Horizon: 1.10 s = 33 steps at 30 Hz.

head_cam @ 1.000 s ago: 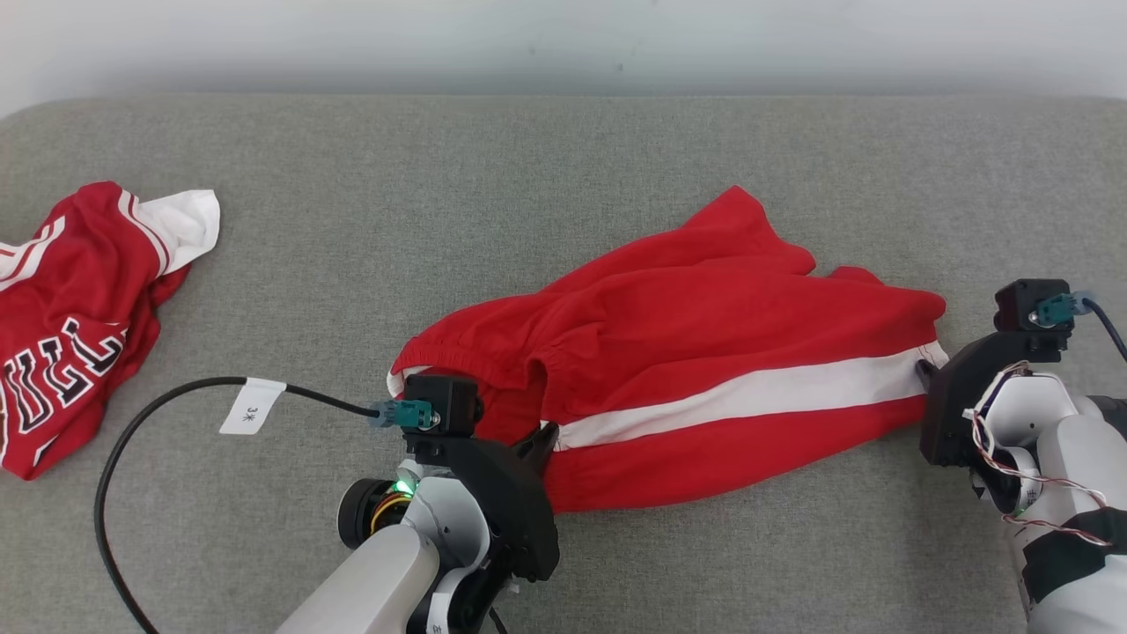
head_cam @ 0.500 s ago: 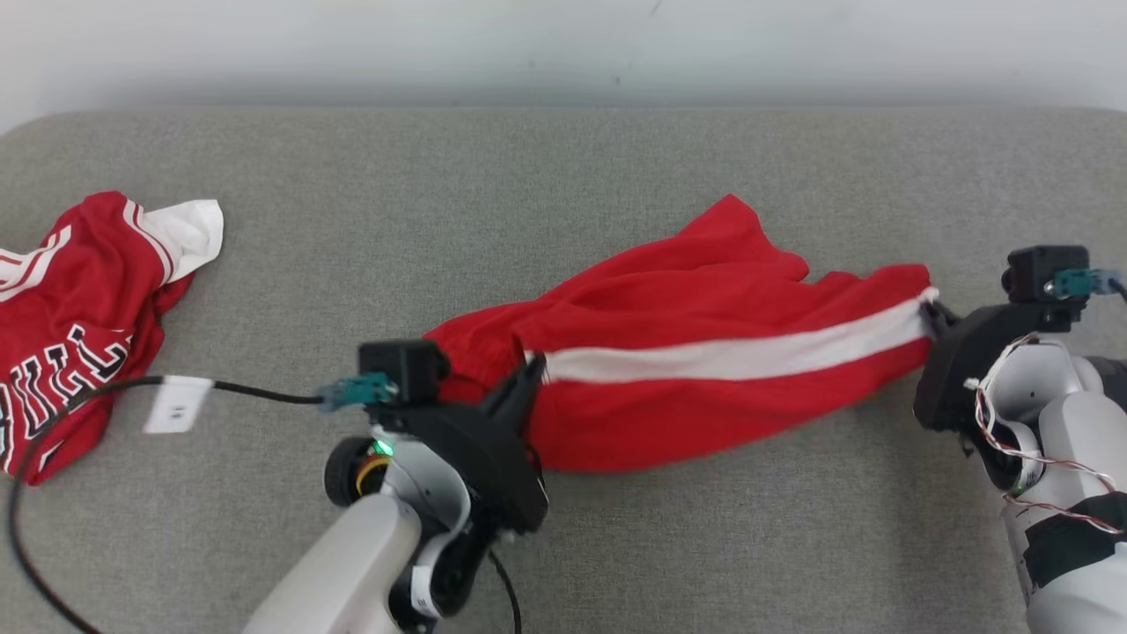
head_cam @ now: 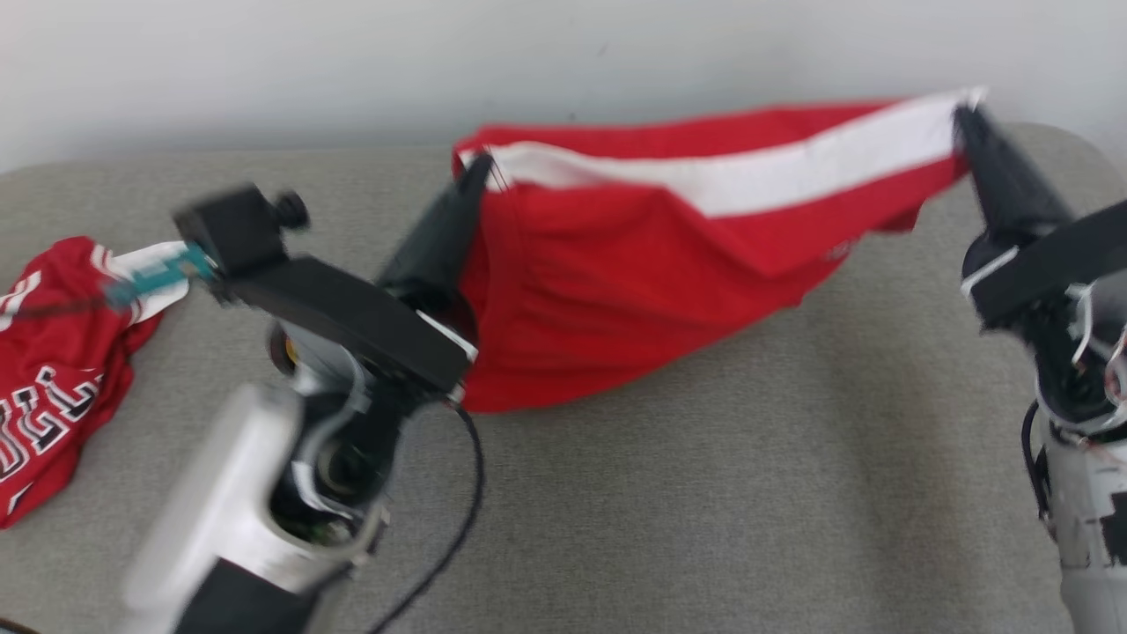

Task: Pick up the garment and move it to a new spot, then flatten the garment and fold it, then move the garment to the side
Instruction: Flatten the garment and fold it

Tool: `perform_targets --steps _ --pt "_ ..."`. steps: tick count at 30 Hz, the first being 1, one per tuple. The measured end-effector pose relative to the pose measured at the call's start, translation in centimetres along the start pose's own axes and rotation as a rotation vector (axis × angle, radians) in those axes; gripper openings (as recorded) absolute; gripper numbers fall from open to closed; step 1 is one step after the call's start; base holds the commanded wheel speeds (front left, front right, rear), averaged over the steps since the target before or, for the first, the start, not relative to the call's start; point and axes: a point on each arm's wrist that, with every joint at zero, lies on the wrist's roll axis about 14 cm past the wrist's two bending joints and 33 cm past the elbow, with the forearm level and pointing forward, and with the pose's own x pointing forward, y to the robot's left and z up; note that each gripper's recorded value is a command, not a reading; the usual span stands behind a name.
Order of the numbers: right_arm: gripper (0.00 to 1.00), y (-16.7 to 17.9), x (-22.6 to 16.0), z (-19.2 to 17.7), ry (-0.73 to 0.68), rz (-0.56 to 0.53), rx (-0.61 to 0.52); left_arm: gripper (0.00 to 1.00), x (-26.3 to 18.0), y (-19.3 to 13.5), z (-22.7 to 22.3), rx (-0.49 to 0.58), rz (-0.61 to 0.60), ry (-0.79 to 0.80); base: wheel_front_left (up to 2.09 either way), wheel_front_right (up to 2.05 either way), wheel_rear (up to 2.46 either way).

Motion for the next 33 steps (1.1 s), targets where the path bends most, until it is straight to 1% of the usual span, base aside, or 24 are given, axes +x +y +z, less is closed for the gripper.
perform_targets --steps 2,5,8,10,11,14,18,21,24,26,28,30,32,33 --pt "0.00 1.4 0.2 2.9 -0.095 0.047 -0.001 0.00 0.7 -1.1 1.4 0.025 -0.050 0.016 0.00 0.00 0.00" --pt "0.00 3.7 0.5 6.5 -0.211 0.126 -0.013 0.00 2.0 -1.7 4.7 0.113 -0.087 0.014 0.00 0.00 0.00" --pt "0.00 5.2 0.8 10.5 -0.345 0.174 -0.045 0.00 3.7 -2.8 7.9 0.101 -0.122 -0.027 0.00 0.00 0.00" --pt "0.00 5.1 1.2 12.8 -0.424 0.175 -0.061 0.00 4.8 -3.5 9.4 0.072 -0.144 -0.053 0.00 0.00 0.00" --pt "0.00 4.9 1.6 13.4 -0.439 0.168 -0.071 0.00 5.4 -3.6 10.0 0.065 -0.152 -0.067 0.00 0.00 0.00" --pt "0.00 3.8 3.7 13.1 -0.410 0.136 -0.098 0.00 7.1 -2.7 10.5 0.057 -0.149 -0.069 0.00 0.00 0.00" --pt "0.00 2.0 7.2 11.2 -0.335 0.076 -0.159 0.00 9.5 1.2 10.2 0.002 -0.082 -0.103 0.00 0.00 0.00" --pt "0.00 1.1 9.6 10.4 -0.337 0.039 -0.221 0.00 11.1 3.9 10.8 -0.010 -0.057 -0.195 0.00 0.00 0.00" --pt "0.00 1.1 11.6 11.5 -0.405 0.025 -0.336 0.00 12.5 4.4 12.5 0.023 -0.120 -0.308 0.00 0.00 0.00" --pt "0.00 1.8 12.5 13.0 -0.497 0.034 -0.363 0.00 13.0 4.8 13.8 0.022 -0.165 -0.401 0.00 0.00 0.00" --pt "0.00 2.1 13.2 13.8 -0.553 0.040 -0.407 0.00 13.4 5.3 14.5 0.011 -0.190 -0.466 0.00 0.00 0.00" --pt "0.00 2.1 14.0 13.5 -0.549 0.042 -0.462 0.00 14.0 5.5 14.2 -0.009 -0.216 -0.486 0.00 0.00 0.00" --pt "0.00 1.7 14.8 11.3 -0.489 0.052 -0.534 0.00 14.5 5.9 12.9 -0.035 -0.224 -0.462 0.00 0.00 0.00" --pt "0.00 1.4 15.2 10.2 -0.457 0.054 -0.543 0.00 14.7 6.2 11.9 -0.034 -0.224 -0.437 0.00 0.00 0.00"
